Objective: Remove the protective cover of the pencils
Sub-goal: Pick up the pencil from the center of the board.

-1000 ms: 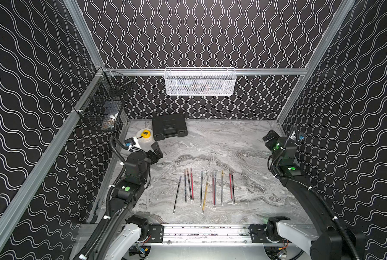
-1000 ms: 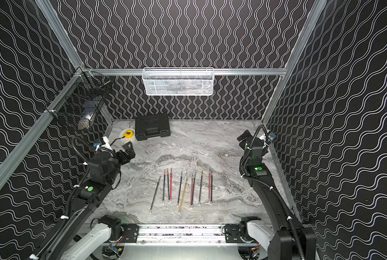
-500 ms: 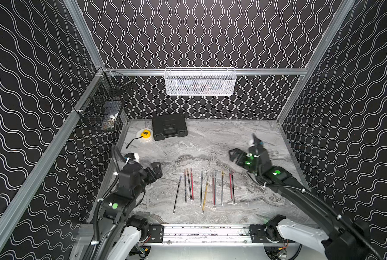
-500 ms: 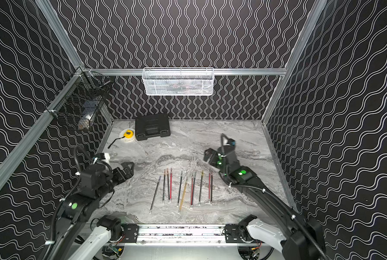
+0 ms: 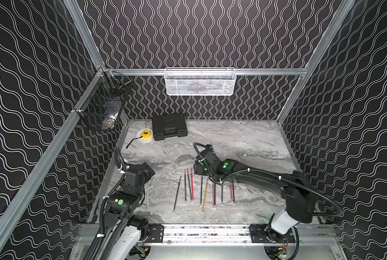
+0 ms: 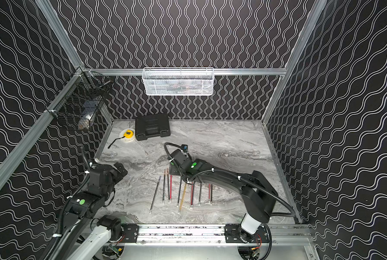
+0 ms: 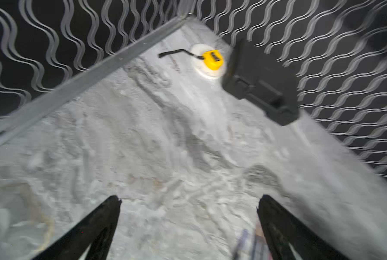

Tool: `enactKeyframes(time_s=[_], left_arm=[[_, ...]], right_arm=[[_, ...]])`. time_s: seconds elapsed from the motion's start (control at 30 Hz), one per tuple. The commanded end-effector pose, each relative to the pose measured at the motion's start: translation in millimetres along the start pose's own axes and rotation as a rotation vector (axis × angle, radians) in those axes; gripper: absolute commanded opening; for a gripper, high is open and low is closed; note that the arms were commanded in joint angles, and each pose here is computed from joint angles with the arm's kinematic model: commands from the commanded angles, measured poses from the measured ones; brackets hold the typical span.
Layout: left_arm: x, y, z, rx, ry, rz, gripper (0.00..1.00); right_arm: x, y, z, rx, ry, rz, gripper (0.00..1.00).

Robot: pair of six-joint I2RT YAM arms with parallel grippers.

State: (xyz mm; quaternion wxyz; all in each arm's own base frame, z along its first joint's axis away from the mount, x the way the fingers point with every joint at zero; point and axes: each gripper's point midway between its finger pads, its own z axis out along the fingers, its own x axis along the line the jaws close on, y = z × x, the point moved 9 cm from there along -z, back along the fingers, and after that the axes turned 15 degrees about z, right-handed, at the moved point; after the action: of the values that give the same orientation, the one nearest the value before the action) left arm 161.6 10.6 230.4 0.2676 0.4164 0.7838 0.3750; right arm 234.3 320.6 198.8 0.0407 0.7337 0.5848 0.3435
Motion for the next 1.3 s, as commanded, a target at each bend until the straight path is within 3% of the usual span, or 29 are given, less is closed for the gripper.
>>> enactKeyframes(time_s=[0.0,0.07,0.13,0.3,0.7,1.03,1.27], left_arm=[[13,-12,17,0.004,0.221,0.041,0.99],[10,-17,27,0.046,0.262,0.056,0.99],[0,-13,32,0.066,0.21,0.095,0.99],[5,-21,27,-0.005,0.109,0.047,0.99],[28,-30,3,-0.079,0.101,-0.03,0.99],[35,-33,-4,-0.103,0.088,-0.054,0.99],[36,-33,-5,-0.106,0.094,-0.06,0.99]], right_arm=[[6,-19,11,0.042,-0.052,-0.017,0.63],[15,-35,13,0.048,-0.058,-0.041,0.59],[22,-54,13,0.026,-0.072,-0.067,0.57],[29,-81,16,0.0,-0.112,-0.079,0.47],[47,-149,41,0.028,-0.19,-0.231,0.47],[44,-161,59,-0.007,-0.288,-0.295,0.45],[38,-165,66,-0.002,-0.328,-0.324,0.3]])
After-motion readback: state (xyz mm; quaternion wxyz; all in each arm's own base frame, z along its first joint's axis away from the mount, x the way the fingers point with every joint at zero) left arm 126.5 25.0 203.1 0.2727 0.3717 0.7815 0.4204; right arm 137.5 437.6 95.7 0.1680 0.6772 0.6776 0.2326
